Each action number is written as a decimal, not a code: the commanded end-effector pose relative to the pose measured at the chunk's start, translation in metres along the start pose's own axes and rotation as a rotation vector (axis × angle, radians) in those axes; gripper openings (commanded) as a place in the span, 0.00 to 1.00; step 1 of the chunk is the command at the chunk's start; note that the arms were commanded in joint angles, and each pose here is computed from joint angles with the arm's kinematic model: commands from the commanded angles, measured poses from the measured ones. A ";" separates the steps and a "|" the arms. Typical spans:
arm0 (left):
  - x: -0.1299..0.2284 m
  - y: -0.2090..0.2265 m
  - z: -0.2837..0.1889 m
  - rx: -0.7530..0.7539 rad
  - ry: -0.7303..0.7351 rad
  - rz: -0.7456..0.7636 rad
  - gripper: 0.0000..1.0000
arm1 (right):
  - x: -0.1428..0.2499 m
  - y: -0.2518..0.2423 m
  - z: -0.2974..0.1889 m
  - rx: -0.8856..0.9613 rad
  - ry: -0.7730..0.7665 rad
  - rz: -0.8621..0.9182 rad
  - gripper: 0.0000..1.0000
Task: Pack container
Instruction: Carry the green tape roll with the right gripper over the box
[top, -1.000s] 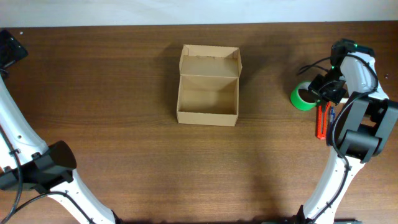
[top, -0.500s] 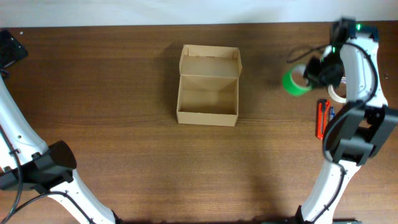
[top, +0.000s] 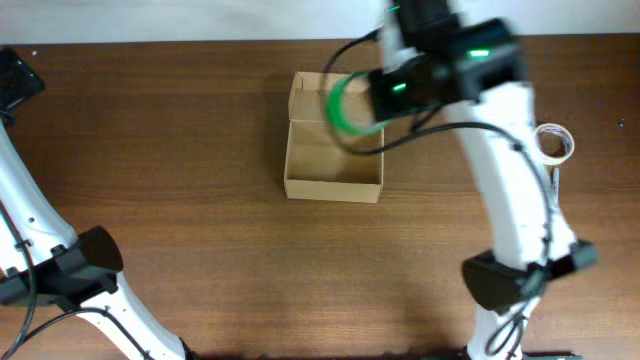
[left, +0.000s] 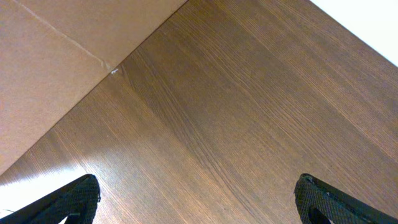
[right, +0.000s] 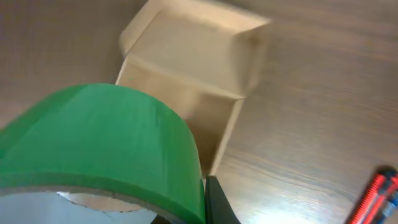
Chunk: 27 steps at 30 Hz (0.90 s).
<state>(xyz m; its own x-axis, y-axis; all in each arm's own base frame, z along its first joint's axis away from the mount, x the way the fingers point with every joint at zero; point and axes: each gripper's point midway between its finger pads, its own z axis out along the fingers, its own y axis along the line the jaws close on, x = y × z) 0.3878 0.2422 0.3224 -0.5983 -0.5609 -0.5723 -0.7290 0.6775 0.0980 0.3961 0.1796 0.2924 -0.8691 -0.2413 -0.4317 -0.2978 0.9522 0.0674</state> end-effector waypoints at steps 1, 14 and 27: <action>0.000 0.002 -0.005 0.007 -0.006 0.007 1.00 | 0.009 0.024 0.046 0.056 0.092 -0.124 0.04; 0.000 0.002 -0.005 0.007 -0.005 0.007 1.00 | 0.024 0.039 0.149 0.061 0.255 -0.170 0.04; 0.000 0.002 -0.005 0.007 -0.006 0.007 1.00 | 0.019 0.039 0.200 0.060 0.251 -0.157 0.04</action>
<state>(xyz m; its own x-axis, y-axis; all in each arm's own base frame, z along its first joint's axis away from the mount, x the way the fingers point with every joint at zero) 0.3878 0.2422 0.3224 -0.5983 -0.5609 -0.5723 -0.7290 0.6775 0.0980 0.4425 0.2538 0.1157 -0.8833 -0.4219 -0.2044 -0.4258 0.9044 -0.0270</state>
